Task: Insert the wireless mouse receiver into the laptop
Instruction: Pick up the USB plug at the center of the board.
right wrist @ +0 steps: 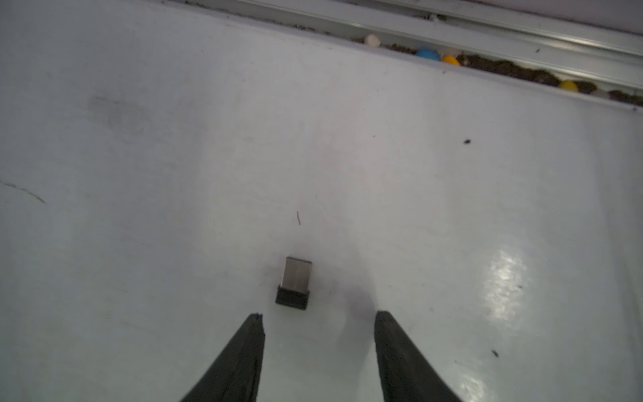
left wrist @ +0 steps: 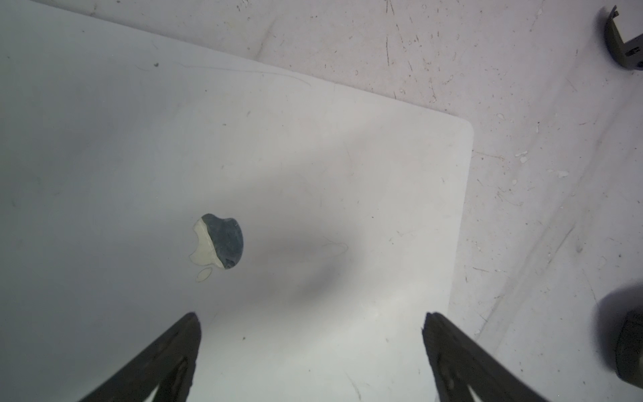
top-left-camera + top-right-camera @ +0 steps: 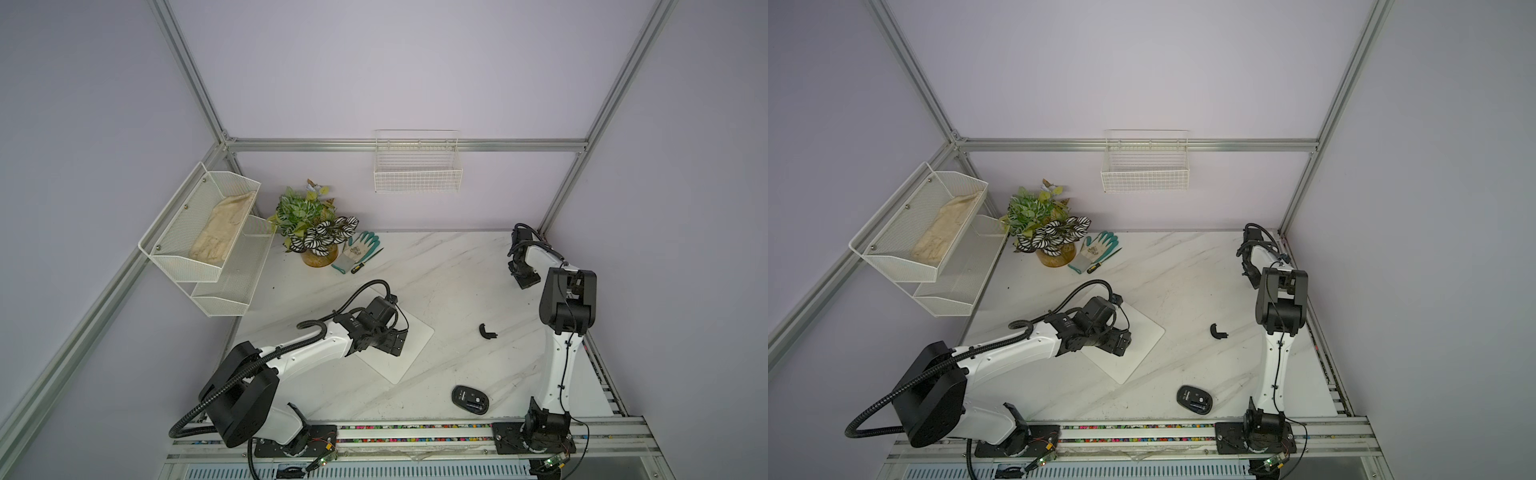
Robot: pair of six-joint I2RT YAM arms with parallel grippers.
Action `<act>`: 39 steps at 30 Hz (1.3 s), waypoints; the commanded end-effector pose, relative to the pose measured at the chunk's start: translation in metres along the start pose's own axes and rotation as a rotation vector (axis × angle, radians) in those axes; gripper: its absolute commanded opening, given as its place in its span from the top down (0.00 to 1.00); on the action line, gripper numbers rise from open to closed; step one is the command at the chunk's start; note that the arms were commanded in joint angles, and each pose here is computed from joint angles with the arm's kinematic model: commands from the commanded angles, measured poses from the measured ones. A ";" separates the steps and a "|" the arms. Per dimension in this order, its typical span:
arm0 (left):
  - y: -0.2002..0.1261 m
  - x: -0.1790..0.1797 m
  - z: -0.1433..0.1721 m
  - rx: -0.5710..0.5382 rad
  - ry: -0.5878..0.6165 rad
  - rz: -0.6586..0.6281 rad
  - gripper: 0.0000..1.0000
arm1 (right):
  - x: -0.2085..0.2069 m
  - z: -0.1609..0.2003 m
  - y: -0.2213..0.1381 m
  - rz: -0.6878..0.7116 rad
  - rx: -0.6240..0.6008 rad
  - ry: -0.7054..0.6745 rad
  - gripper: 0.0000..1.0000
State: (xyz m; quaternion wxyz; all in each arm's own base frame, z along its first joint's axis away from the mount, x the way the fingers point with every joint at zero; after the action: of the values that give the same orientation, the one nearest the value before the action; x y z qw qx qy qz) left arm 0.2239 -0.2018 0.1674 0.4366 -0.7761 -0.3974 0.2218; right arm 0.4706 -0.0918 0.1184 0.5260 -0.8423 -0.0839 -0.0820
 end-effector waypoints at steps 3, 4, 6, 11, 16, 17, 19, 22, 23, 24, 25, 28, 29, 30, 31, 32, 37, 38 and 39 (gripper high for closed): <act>-0.003 -0.003 -0.020 -0.053 0.005 0.005 0.00 | 0.004 0.000 0.013 0.005 -0.031 -0.004 0.55; -0.002 -0.003 -0.019 -0.051 0.006 0.006 0.00 | 0.004 0.000 0.014 0.008 -0.035 -0.011 0.55; -0.001 -0.003 -0.019 -0.045 0.005 0.006 0.00 | 0.004 0.000 0.017 0.011 -0.050 -0.025 0.55; 0.003 -0.004 -0.019 -0.036 0.007 0.007 0.00 | 0.005 0.001 0.024 0.024 -0.074 -0.064 0.55; 0.003 -0.003 -0.019 -0.034 0.009 0.000 0.00 | 0.008 0.004 0.029 0.020 -0.068 -0.085 0.56; 0.003 -0.003 -0.019 -0.035 0.008 -0.001 0.00 | 0.009 0.004 0.030 0.017 -0.067 -0.089 0.56; 0.003 -0.003 -0.020 -0.036 0.010 -0.004 0.00 | 0.009 0.005 0.032 0.019 -0.064 -0.096 0.57; 0.003 -0.003 -0.020 -0.035 0.011 -0.006 0.00 | 0.008 0.006 0.034 0.026 -0.058 -0.108 0.59; 0.003 -0.003 -0.020 -0.035 0.010 -0.007 0.00 | 0.007 0.007 0.035 0.027 -0.056 -0.117 0.60; 0.004 -0.003 -0.019 -0.033 0.013 -0.006 0.00 | 0.006 0.007 0.035 0.031 -0.053 -0.124 0.60; 0.003 -0.003 -0.020 -0.034 0.012 -0.007 0.00 | 0.005 0.008 0.036 0.031 -0.048 -0.133 0.60; 0.003 -0.003 -0.019 -0.035 0.011 -0.009 0.00 | 0.001 0.010 0.037 0.042 -0.041 -0.157 0.62; 0.003 -0.003 -0.019 -0.033 0.012 -0.009 0.00 | 0.000 0.011 0.038 0.043 -0.040 -0.165 0.63; 0.002 -0.002 -0.018 -0.033 0.012 -0.012 0.00 | -0.001 0.011 0.039 0.043 -0.037 -0.176 0.65; 0.002 -0.002 -0.018 -0.033 0.012 -0.015 0.00 | -0.002 0.012 0.040 0.046 -0.033 -0.184 0.67; 0.001 -0.002 -0.017 -0.034 0.010 -0.017 0.00 | -0.002 0.012 0.040 0.048 -0.031 -0.190 0.68; -0.003 0.000 -0.015 -0.040 0.007 -0.033 0.00 | -0.005 0.018 0.045 0.052 0.001 -0.228 0.75; -0.004 0.000 -0.016 -0.041 0.008 -0.036 0.00 | -0.005 0.019 0.047 0.053 0.006 -0.234 0.77; -0.004 0.000 -0.015 -0.041 0.008 -0.039 0.00 | -0.006 0.020 0.047 0.055 0.012 -0.241 0.78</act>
State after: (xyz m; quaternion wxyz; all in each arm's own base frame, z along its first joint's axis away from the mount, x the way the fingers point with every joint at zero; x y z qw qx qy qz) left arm 0.2262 -0.2019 0.1583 0.4517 -0.7648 -0.4026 0.2215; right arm 0.4907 -0.0982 0.1073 0.4838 -0.8628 -0.1443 -0.0257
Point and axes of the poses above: each gripper's point midway between its finger pads, its own y axis out along the fingers, its own x axis along the line the jaws close on, z = x × y, the point moved 10 cm from there along -y, back along the fingers, and after that the axes turned 12 degrees about y, right-handed, at the moved point
